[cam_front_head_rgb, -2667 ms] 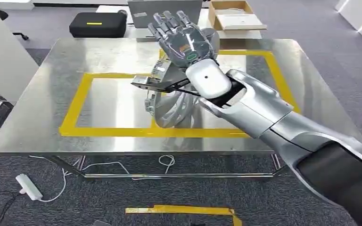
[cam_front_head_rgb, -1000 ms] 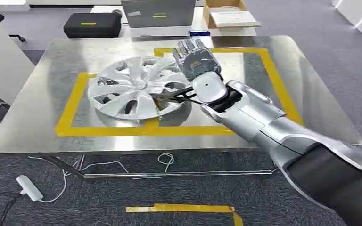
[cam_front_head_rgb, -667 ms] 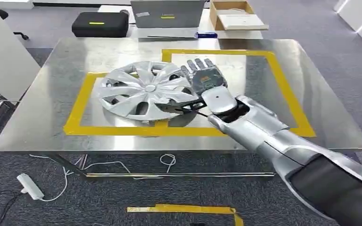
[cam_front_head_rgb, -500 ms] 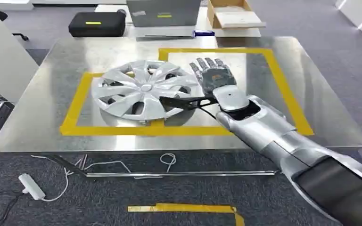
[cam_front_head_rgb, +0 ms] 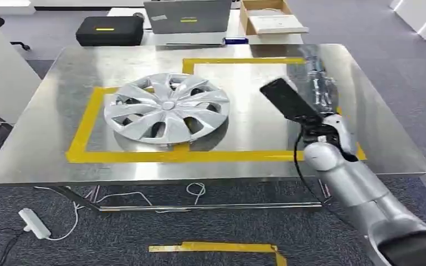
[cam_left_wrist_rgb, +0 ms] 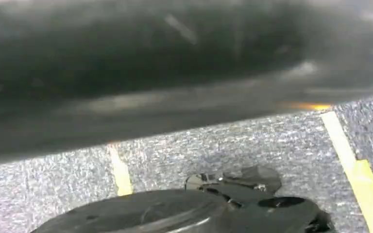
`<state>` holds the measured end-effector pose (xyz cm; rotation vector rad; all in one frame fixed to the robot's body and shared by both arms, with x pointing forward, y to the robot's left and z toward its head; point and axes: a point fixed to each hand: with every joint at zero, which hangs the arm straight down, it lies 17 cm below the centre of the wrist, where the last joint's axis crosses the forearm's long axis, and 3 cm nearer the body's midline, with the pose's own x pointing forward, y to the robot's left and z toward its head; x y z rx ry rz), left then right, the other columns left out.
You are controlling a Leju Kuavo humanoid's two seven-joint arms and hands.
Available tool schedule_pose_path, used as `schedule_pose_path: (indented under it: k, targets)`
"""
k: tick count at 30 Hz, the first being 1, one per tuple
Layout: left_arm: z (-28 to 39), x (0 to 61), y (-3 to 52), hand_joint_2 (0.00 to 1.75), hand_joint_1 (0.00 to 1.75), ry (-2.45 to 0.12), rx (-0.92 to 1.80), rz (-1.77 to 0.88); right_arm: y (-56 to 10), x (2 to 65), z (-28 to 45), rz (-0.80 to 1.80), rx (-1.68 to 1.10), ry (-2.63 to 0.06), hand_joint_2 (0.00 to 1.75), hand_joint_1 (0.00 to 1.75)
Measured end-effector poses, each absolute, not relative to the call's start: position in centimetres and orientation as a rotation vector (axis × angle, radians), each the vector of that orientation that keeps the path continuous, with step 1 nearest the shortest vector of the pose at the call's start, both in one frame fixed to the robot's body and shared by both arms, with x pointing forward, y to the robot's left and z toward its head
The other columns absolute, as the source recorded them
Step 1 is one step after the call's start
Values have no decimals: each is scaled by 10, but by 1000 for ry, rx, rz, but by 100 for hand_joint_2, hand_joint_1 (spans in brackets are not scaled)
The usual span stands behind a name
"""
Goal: Take the parts from the cabinet and place them on the table.
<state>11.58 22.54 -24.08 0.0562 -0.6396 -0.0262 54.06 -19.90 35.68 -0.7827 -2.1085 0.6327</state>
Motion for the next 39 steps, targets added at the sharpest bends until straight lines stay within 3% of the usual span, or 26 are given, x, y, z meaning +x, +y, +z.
schedule_pose_path:
  k: [18, 19, 29, 39]
  targets:
    - [-235, 125, 225, 0, 0, -670, 64, -9, -255, 490, 389, 413, -808, -2244, 175, 0]
    - [-235, 124, 228, 0, 0, -670, 74, -11, -261, 480, 394, 360, -794, -2276, 0, 0]
    - [-233, 128, 242, 0, 0, -683, 129, 14, -317, 361, 400, 26, -866, -2471, 0, 0]
    - [-231, 132, 251, 0, 0, -692, 152, 31, -335, 314, 382, -82, -887, -2446, 0, 0]
